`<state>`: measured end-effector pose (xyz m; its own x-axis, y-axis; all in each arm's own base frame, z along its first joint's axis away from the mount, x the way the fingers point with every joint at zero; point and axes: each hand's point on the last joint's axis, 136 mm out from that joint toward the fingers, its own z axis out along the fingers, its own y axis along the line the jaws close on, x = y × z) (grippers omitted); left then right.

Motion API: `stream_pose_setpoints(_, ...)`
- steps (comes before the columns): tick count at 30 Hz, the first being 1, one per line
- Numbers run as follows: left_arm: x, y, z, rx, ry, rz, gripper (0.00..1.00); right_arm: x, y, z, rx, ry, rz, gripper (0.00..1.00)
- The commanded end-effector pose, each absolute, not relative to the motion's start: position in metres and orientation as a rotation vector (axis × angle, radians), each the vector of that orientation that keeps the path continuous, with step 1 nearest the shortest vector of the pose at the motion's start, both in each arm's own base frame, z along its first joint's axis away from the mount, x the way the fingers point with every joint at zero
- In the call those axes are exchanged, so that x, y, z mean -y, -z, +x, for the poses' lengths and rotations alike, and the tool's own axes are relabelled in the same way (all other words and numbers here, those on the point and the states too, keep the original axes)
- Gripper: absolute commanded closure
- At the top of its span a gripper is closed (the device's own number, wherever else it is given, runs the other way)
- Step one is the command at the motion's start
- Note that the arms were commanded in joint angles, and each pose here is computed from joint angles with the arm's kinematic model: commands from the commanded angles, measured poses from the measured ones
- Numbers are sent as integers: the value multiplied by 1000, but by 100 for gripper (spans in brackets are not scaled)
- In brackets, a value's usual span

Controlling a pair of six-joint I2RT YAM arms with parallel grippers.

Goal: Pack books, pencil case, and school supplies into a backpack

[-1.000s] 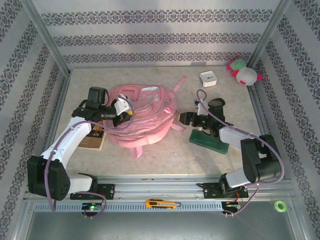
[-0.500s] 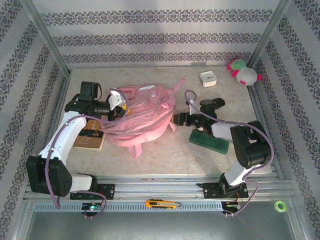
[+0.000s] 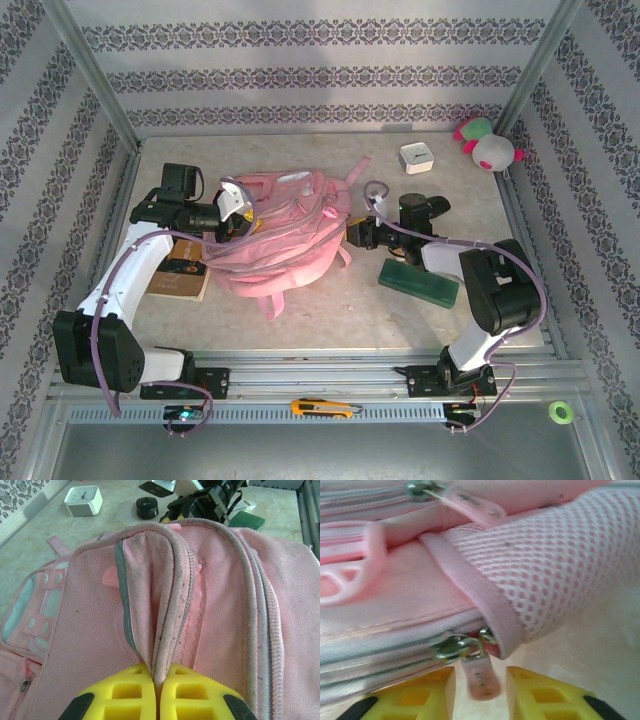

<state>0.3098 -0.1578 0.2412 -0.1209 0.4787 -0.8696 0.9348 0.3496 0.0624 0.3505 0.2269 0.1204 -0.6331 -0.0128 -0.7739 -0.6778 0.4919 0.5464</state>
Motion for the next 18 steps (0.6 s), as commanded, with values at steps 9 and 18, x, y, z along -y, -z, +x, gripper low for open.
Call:
stream_pose_setpoints(9, 151, -263, 324, -1634, 497, 1251, 100, -221, -155, 337, -1896, -1183, -611, 100)
stream_pose_setpoints(18, 149, -253, 341, -1776, 282, 1131, 100, -226, -166, 319, -1990, -1196, -589, 100)
